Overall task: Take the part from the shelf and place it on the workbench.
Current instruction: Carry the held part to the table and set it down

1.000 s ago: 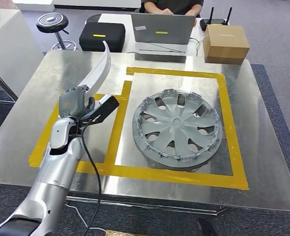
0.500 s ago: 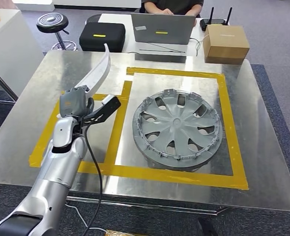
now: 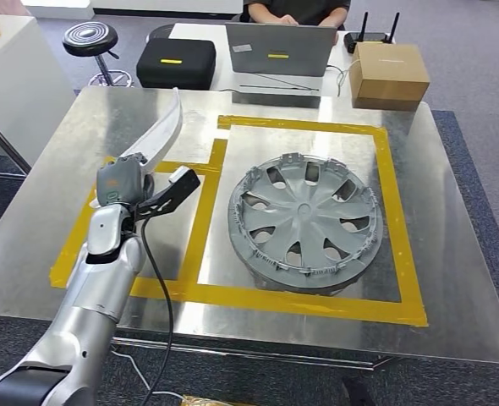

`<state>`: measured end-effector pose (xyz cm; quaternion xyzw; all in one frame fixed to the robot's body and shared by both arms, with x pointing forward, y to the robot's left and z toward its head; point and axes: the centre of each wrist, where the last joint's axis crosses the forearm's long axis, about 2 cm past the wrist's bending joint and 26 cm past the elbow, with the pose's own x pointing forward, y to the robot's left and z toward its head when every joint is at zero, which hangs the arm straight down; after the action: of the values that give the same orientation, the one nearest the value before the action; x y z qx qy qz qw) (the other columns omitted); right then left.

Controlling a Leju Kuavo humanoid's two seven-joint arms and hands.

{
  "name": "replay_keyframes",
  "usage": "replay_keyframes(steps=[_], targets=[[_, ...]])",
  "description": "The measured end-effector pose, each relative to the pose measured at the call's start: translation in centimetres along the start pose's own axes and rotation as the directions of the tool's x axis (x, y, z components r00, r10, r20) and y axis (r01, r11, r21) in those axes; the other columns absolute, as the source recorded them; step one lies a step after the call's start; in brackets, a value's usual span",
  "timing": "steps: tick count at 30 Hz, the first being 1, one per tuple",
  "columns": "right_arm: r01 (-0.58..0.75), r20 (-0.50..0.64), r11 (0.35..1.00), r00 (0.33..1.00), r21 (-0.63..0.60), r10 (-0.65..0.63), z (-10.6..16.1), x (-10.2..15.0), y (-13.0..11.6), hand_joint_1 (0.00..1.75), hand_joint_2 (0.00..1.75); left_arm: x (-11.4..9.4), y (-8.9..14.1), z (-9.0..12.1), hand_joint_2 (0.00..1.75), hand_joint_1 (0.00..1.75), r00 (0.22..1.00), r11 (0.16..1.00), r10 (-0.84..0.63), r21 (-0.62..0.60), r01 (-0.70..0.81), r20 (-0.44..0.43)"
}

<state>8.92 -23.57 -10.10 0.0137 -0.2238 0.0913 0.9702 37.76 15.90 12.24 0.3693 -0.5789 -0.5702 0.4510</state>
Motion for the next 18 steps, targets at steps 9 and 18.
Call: replay_keyframes(steps=[9, 18], targets=[[0.004, -0.004, 1.0, 1.0, -0.001, -0.004, 0.1, -0.3, 0.0, 0.0, 0.0, -0.7, -0.6, 0.4, 1.75, 0.0, 1.0, 1.0, -0.02, -0.007, 0.02, -0.019], [0.006, -0.005, 1.0, 1.0, -0.002, -0.006, 0.1, -0.3, 0.1, 0.0, 0.0, -1.9, -1.9, 1.0, 1.75, 0.0, 0.995, 0.997, -0.054, -0.065, 0.048, -0.087]])
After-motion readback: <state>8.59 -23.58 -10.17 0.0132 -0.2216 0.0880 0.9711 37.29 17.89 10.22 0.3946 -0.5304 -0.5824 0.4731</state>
